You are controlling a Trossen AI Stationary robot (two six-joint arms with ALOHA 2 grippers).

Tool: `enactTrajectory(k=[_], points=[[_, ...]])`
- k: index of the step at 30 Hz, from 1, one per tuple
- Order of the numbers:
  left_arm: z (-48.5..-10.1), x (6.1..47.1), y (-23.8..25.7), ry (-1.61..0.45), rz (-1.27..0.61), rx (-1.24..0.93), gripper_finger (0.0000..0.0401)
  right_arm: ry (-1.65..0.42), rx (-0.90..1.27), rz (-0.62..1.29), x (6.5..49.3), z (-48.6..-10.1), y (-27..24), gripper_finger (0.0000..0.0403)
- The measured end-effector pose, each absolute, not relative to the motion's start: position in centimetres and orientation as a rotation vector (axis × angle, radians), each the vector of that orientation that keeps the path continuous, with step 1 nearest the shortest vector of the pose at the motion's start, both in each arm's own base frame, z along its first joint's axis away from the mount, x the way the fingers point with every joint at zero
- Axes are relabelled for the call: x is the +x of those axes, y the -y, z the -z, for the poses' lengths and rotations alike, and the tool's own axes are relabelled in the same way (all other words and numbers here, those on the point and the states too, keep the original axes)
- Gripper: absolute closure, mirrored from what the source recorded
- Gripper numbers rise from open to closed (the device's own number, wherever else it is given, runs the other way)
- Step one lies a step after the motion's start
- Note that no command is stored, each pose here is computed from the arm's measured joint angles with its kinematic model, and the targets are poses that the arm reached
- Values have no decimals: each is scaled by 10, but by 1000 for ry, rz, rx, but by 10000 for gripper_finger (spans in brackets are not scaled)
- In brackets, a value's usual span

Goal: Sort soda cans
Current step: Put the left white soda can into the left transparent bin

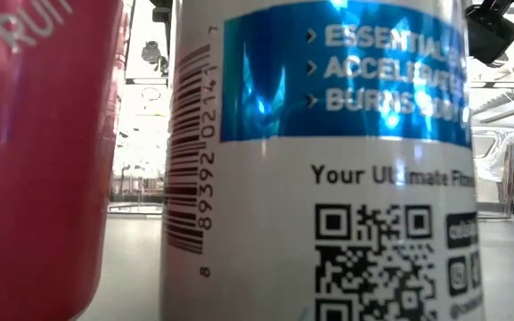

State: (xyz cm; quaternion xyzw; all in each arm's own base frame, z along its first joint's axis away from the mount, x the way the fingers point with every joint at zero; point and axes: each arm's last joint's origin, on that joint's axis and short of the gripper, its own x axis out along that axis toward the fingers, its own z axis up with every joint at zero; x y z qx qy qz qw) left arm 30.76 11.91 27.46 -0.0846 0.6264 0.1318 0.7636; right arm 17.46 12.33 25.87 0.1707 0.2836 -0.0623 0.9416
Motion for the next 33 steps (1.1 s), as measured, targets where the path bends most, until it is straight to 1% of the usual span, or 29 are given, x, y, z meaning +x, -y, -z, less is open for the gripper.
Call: enactTrajectory(k=[22,33], points=[[-275,309,-119,-1349,-312,-203,120,-586,335,128,174,-258,-123,9],[-256,317,-125,-1415,-292,-238,120,-589,336,131,174,-258,-123,9]])
